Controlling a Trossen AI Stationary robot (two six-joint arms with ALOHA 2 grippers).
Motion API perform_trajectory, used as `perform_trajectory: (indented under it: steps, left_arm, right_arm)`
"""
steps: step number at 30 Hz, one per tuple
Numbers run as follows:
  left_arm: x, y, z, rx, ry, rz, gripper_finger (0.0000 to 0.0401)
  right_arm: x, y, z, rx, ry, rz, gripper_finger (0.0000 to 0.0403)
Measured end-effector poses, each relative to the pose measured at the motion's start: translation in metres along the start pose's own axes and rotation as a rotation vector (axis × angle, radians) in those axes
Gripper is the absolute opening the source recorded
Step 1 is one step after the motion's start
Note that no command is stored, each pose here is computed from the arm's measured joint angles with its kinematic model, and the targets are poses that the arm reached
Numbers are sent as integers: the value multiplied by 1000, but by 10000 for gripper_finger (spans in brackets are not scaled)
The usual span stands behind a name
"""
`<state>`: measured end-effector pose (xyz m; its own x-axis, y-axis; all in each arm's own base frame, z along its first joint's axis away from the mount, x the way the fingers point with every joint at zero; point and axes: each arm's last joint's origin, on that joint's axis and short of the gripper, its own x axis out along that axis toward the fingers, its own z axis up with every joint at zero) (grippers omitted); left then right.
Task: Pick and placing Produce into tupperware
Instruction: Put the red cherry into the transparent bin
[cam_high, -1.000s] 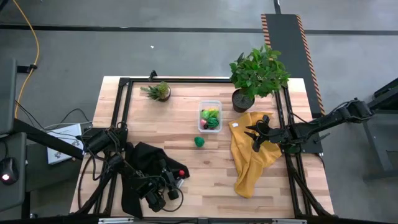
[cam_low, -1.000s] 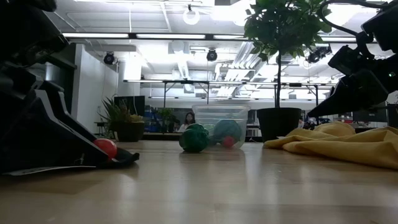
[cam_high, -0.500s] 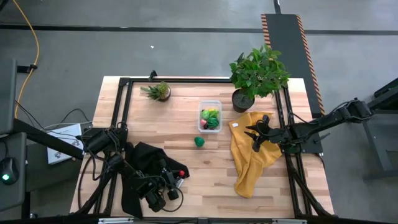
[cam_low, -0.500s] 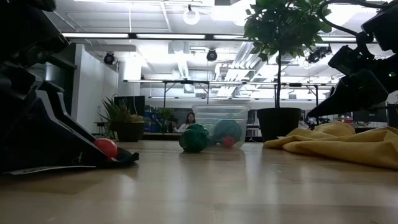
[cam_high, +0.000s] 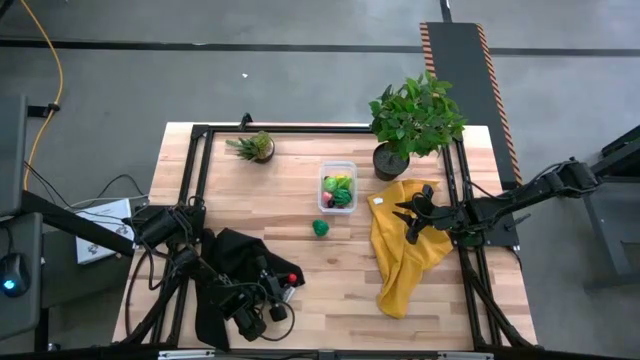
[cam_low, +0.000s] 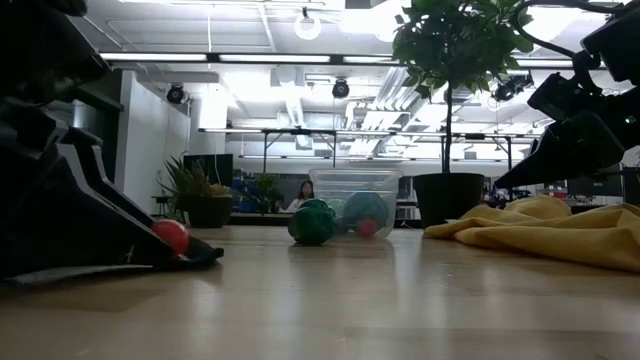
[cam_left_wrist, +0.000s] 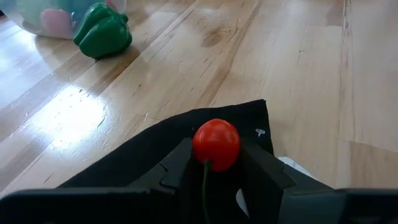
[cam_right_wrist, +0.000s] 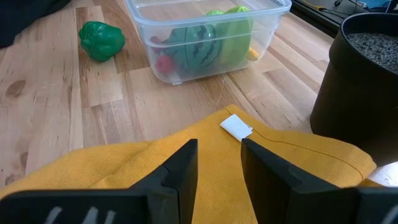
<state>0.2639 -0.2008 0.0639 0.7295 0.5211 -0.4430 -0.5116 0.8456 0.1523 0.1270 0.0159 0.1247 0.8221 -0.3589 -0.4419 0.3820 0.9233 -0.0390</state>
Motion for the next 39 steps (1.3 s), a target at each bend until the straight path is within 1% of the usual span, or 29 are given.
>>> perform_trajectory:
  steps: [10,15,22,28,39]
  left_arm:
    - [-4,-2,5,4,-21,-5,97]
    - [-10,-7,10,31,-39,-18,97]
    - [-13,-5,14,33,-39,-20,97]
    - [-19,-3,29,82,-73,-22,97]
    - [-30,3,51,89,-94,-34,97]
  right_arm:
    - [0,0,0,0,0,0,114]
    - [0,0,0,0,0,0,114]
    - [0,0,0,0,0,0,114]
    - [0,0,0,0,0,0,114]
    - [0,0,0,0,-1,0,114]
